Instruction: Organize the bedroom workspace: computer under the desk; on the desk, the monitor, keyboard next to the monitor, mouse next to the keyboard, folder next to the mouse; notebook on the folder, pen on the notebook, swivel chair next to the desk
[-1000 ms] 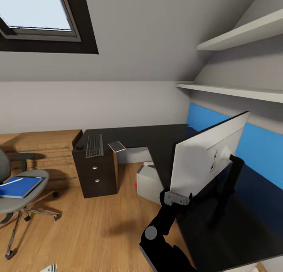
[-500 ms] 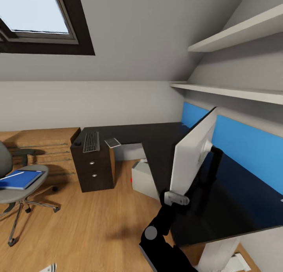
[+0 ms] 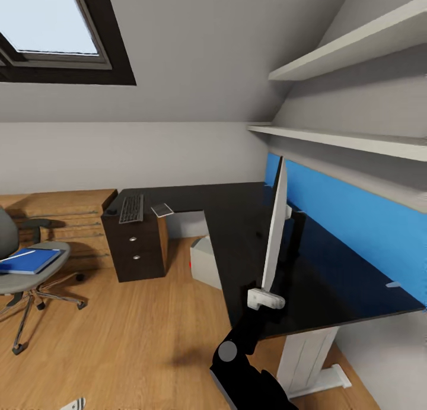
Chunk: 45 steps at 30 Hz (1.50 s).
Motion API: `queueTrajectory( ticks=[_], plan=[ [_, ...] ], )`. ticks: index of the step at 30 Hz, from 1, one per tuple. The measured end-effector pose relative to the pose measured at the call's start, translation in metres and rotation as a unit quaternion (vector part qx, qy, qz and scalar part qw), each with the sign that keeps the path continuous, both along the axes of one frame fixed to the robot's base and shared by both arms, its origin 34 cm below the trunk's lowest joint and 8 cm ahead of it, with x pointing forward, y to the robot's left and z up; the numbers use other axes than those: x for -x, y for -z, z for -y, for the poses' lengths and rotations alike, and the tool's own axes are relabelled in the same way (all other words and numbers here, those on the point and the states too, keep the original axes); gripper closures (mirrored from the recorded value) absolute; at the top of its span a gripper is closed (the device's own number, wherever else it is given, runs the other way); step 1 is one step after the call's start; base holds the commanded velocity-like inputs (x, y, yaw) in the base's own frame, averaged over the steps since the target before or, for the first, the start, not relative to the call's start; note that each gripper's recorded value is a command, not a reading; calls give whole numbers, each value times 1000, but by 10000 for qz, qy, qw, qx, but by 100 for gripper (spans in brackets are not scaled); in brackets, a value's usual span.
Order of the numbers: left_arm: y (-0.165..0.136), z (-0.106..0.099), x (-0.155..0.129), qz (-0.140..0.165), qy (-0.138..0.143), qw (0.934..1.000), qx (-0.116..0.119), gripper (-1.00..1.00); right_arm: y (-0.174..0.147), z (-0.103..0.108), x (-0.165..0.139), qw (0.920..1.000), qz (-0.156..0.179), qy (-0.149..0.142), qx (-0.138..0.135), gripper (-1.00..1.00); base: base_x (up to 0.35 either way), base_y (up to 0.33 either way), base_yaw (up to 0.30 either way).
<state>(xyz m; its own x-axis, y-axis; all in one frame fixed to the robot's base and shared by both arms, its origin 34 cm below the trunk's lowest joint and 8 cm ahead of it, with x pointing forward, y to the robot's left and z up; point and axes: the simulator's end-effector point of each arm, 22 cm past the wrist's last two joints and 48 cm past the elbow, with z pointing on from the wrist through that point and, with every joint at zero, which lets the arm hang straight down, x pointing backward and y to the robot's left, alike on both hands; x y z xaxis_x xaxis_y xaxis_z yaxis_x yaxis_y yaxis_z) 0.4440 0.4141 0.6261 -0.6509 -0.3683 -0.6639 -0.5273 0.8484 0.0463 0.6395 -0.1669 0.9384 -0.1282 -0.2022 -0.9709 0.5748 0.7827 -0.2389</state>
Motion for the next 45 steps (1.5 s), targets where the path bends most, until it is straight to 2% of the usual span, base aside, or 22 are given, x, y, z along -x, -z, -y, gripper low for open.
queueTrajectory(
  ticks=[30, 35, 37, 41, 45],
  plan=[
    [0, -1, 0, -1, -3, 10000, -6, -100, 0, -2, 0, 10000, 0, -37, 2, -100, -49, -9, 0],
    [1, -1, 0, -10, -3, 10000, -4, -100, 1, -3, -1, 10000, -4, -54, 8, -100, -241, 0, 0],
    [1, -1, 1, -13, -7, 10000, -6, -100, 2, -7, -2, 9999, -22, -148, 4, -100, -323, 0, 0],
    [1, -1, 1, -12, -14, 10000, -8, -100, 7, -25, -14, 9979, -117, -626, -68, -100, -331, 0, 0],
    [1, -1, 1, -12, -13, 10000, -7, -100, 8, -28, -15, 9974, -123, -706, -82, -100, -334, 0, 0]
  ],
)
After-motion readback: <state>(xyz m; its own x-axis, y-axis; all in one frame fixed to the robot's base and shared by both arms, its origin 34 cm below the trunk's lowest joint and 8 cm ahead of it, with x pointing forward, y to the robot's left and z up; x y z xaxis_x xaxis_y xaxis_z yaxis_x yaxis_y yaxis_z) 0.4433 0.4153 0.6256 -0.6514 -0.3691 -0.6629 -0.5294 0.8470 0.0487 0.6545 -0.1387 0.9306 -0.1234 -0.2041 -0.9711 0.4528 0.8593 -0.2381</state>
